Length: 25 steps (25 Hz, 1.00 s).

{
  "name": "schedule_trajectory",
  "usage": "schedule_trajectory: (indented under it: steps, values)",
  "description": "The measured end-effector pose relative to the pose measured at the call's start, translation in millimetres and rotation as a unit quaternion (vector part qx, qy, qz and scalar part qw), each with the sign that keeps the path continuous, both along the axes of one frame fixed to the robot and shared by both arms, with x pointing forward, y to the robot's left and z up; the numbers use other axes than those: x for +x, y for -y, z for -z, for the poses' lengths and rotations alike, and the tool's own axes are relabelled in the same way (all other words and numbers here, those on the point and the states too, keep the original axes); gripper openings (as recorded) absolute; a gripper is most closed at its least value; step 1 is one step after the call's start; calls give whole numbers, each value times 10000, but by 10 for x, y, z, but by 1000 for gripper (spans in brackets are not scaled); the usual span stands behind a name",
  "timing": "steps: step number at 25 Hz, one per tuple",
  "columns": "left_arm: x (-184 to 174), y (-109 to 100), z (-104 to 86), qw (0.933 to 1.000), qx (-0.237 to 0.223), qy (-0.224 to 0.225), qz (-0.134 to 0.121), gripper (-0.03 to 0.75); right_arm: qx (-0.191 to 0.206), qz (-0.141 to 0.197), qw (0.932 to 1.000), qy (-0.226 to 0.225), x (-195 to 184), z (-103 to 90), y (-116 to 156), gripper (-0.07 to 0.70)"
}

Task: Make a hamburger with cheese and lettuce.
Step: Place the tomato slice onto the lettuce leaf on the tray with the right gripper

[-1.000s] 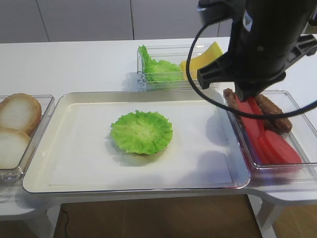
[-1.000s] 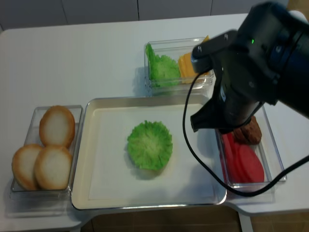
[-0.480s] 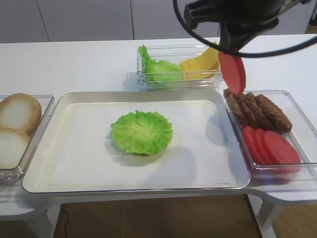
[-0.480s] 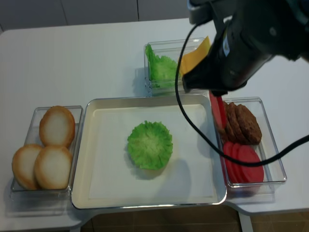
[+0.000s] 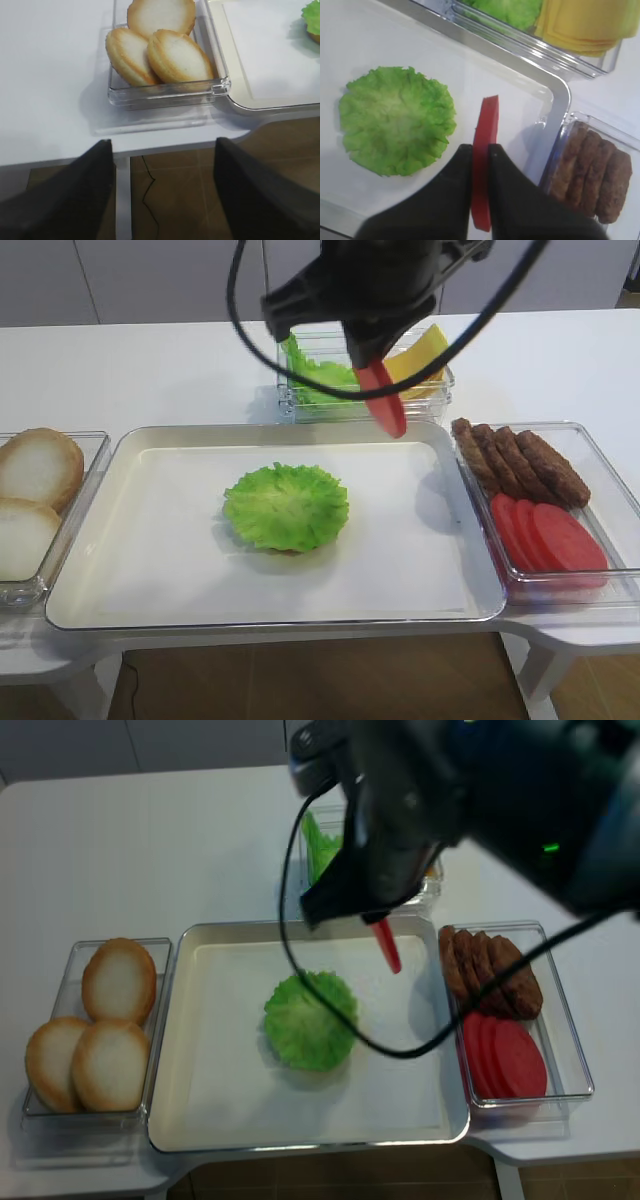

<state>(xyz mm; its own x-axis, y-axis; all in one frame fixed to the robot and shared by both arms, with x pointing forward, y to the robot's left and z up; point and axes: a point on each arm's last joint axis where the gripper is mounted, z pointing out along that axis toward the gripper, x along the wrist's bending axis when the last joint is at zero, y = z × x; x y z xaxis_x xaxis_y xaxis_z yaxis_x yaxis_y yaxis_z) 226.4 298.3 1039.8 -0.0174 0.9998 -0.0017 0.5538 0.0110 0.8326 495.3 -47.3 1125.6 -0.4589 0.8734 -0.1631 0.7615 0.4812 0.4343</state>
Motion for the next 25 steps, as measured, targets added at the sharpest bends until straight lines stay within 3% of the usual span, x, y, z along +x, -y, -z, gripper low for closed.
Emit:
schedule_trajectory:
  steps: [9,20,25]
  values:
    - [0,0,0,10000,0,0,0,468,-558,-214,9977,-316,170,505,-310,58]
    - [0,0,0,10000,0,0,0,468,-592,-316,9962,-562,204,681,-400,58]
    - [0,0,0,10000,0,0,0,468,-402,-373,9971,-521,217,698,-445,58]
